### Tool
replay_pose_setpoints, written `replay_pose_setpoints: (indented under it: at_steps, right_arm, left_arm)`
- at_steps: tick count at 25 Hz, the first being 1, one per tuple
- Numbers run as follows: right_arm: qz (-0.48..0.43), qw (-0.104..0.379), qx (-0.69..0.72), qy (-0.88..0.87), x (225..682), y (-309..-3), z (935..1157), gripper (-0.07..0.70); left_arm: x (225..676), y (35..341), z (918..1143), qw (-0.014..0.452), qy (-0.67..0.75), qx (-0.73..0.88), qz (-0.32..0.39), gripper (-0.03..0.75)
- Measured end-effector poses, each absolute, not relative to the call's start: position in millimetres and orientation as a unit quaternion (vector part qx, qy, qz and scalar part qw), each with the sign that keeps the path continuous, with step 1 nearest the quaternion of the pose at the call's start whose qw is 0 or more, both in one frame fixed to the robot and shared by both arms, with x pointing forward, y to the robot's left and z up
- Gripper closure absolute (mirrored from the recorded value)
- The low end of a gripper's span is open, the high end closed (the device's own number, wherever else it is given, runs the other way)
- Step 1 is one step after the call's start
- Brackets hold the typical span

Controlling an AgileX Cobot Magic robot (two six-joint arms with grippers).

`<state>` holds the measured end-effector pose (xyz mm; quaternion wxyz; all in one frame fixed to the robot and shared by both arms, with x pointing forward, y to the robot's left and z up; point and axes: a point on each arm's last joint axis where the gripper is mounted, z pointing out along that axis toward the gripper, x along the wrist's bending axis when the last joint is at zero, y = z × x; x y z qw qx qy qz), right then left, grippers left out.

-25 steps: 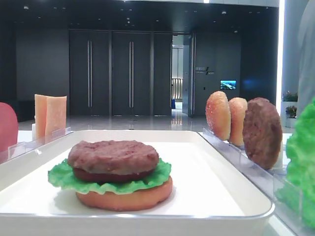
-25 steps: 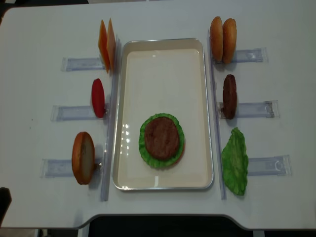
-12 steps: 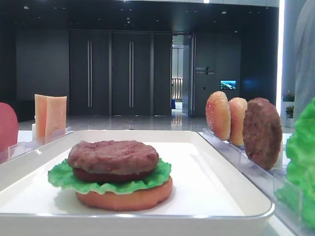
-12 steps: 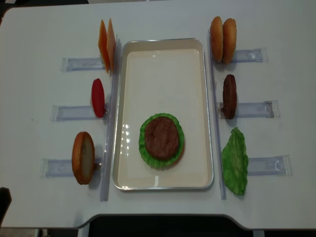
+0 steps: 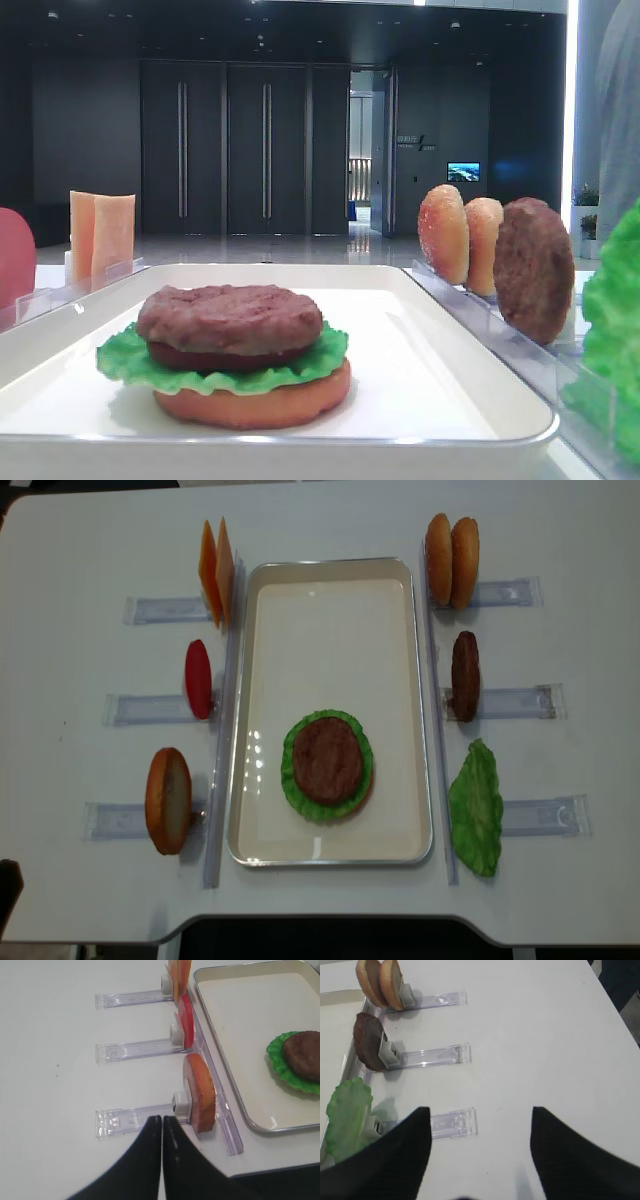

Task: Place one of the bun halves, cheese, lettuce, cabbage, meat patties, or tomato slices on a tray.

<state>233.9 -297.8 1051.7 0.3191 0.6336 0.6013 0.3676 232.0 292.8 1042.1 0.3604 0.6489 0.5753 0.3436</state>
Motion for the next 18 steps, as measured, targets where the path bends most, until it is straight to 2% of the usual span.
replay_pose_setpoints:
  at_steps: [18]
  right_arm:
    - [0.364,0.320,0.631,0.606,233.9,-297.9,1051.3,0.216]
  left_arm:
    - [232.0,292.8,1042.1,0.360,0.575,0.649,0.344,0.722]
